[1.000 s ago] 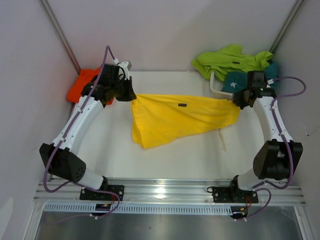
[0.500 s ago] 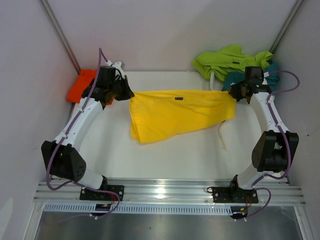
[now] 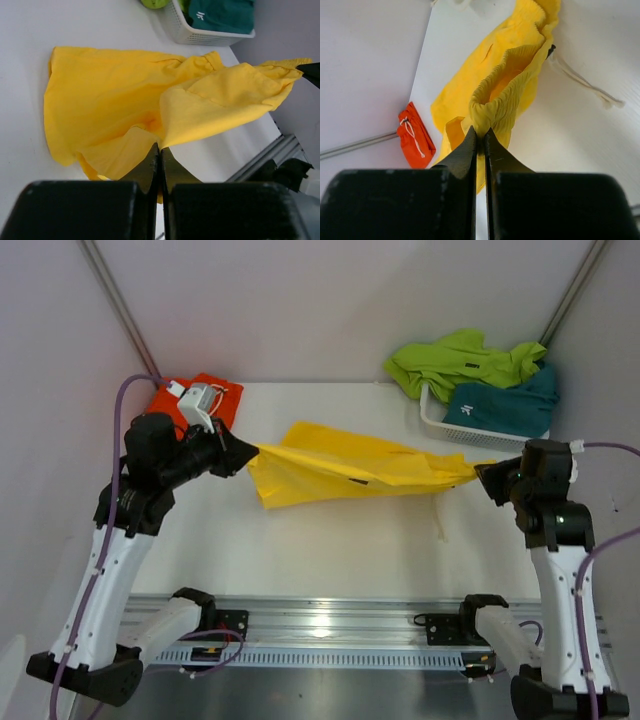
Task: Fold and stack the shorts
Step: Fold the shorts
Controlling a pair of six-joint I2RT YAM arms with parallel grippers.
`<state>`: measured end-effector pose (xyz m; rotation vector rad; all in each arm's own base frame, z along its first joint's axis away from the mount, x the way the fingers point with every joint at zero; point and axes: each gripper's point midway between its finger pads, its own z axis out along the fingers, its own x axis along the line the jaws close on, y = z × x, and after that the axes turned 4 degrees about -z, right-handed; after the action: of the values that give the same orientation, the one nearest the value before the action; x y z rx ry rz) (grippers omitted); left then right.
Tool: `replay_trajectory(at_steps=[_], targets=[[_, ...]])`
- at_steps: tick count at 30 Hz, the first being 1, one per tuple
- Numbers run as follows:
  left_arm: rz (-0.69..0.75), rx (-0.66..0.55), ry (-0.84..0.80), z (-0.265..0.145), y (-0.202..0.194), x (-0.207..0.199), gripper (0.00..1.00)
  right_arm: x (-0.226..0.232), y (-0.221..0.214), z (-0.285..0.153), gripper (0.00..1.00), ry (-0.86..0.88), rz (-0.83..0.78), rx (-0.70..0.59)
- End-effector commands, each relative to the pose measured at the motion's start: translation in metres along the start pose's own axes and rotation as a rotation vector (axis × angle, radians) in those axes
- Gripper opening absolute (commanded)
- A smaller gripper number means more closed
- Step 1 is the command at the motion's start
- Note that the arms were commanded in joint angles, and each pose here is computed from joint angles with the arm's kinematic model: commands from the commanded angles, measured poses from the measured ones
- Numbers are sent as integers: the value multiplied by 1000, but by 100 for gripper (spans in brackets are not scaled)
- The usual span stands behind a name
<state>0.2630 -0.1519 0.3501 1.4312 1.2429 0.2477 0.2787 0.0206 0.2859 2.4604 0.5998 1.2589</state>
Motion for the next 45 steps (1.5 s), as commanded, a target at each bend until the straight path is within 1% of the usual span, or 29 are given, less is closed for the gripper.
replay_trajectory(at_steps=[1,4,5,9,10,13,14,18,19,20,23,24,26,27,29,32,35,40,45], targets=[[28,31,-85,-26,-19,-21,0,-31,-10,-37,0,-58,15,0],[39,-9,-104,-43,-11,-33,0,-32,-9,-56,0,-45,14,-11],[36,-8,-92,-43,-12,-30,0,-33,-8,-57,0,-52,12,-13],[42,-22,-59,-34,3,-26,0,-32,-3,-45,0,-81,11,-30],[40,-12,-44,-24,5,-21,0,-31,-1,-38,0,-100,9,-27],[48,-42,-16,-4,24,-13,0,-26,9,-25,0,-140,9,-51],[43,-31,-8,10,30,-9,0,-25,13,-16,0,-175,11,-53],[51,-28,-13,54,45,4,0,-40,14,5,0,-270,38,-56],[35,10,-1,72,39,14,0,-44,13,8,0,-284,53,-54],[37,12,-9,80,41,15,0,-54,8,10,0,-315,59,-43],[5,80,-24,105,28,24,0,-67,1,2,0,-322,91,-48],[-11,89,-30,109,23,25,0,-81,-8,3,0,-345,93,-36],[-29,95,-32,114,17,29,0,-90,-12,-8,0,-327,122,-59],[-38,97,-26,117,11,33,0,-102,-16,-7,0,-352,128,-63],[-49,100,-7,121,8,39,0,-110,-16,-9,0,-360,134,-82],[-70,124,-23,132,1,41,0,-117,-23,-6,0,-397,132,-51],[-82,163,-2,141,-6,46,0,-123,-28,3,0,-434,124,-27],[-81,205,123,148,-19,74,0,-128,-24,22,0,-455,139,-37],[-94,245,152,165,-24,85,0,-133,-23,47,0,-501,143,-20]])
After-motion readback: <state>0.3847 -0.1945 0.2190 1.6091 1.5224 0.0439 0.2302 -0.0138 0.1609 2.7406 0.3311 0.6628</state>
